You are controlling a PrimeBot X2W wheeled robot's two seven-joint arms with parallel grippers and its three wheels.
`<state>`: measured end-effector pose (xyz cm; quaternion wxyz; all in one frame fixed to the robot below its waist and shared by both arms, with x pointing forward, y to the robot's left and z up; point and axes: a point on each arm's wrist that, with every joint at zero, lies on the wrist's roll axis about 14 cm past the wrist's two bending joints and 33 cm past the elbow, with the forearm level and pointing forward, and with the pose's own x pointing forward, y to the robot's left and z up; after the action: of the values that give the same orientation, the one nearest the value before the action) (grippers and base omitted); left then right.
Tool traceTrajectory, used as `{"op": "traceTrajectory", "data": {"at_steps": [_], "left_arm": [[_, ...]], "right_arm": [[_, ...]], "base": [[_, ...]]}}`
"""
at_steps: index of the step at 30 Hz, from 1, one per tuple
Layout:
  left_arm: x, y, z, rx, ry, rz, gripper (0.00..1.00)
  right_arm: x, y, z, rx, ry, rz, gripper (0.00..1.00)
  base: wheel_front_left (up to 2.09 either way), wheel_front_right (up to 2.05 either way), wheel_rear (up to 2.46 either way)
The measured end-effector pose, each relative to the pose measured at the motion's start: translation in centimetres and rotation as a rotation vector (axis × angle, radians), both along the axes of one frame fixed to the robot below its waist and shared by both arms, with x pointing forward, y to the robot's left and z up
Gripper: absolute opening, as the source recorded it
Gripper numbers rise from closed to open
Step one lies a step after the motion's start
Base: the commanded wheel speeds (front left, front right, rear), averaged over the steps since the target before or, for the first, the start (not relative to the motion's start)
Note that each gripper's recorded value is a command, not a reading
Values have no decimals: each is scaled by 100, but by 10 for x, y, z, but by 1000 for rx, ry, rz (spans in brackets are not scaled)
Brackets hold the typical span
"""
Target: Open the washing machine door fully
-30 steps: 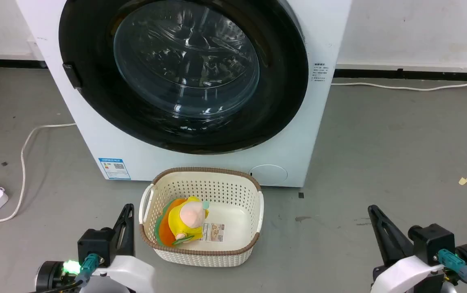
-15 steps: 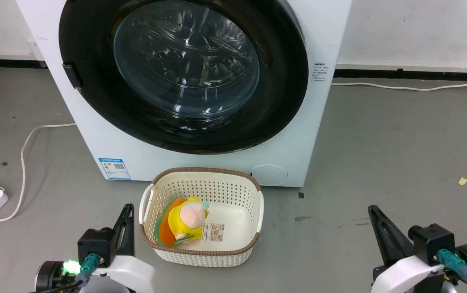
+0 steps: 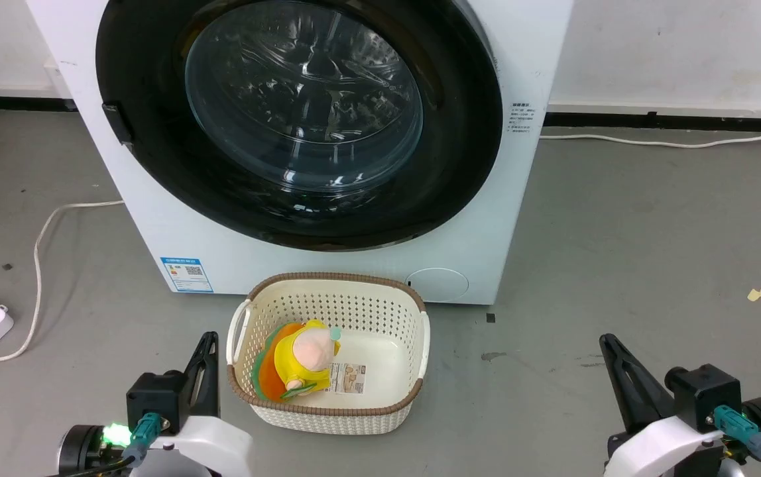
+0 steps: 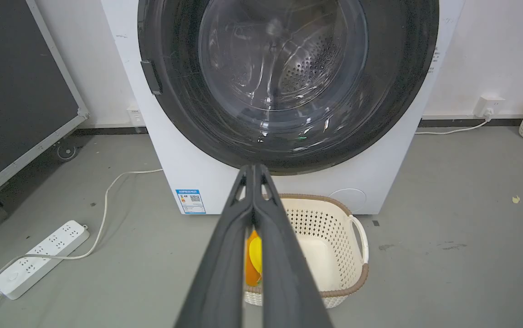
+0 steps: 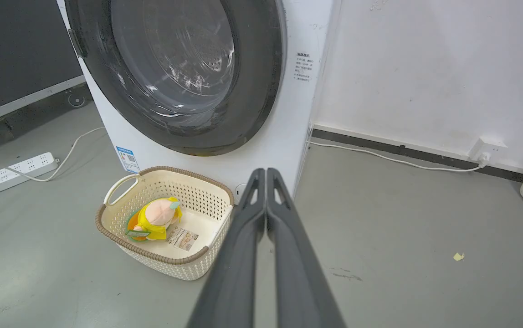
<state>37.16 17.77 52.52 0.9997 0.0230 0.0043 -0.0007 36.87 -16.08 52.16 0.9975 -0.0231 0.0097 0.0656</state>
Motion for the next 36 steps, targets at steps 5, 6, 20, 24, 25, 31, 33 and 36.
{"op": "traceTrajectory", "data": {"at_steps": [5, 6, 20, 24, 25, 31, 33, 36], "left_arm": [[0, 0, 0, 0, 0, -1, 0], [0, 0, 0, 0, 0, -1, 0], [0, 0, 0, 0, 0, -1, 0], [0, 0, 0, 0, 0, -1, 0], [0, 0, 0, 0, 0, 0, 0], [0, 0, 0, 0, 0, 0, 0], [0, 0, 0, 0, 0, -1, 0], [0, 0, 0, 0, 0, 0, 0]], "right_arm": [[0, 0, 0, 0, 0, 0, 0], [0, 0, 0, 0, 0, 0, 0], [0, 0, 0, 0, 0, 0, 0], [0, 0, 0, 0, 0, 0, 0], [0, 0, 0, 0, 0, 0, 0], [0, 0, 0, 0, 0, 0, 0], [0, 0, 0, 0, 0, 0, 0], [0, 0, 0, 0, 0, 0, 0]], "base": [[0, 0, 0], [0, 0, 0], [0, 0, 0], [0, 0, 0], [0, 0, 0], [0, 0, 0], [0, 0, 0], [0, 0, 0]]}}
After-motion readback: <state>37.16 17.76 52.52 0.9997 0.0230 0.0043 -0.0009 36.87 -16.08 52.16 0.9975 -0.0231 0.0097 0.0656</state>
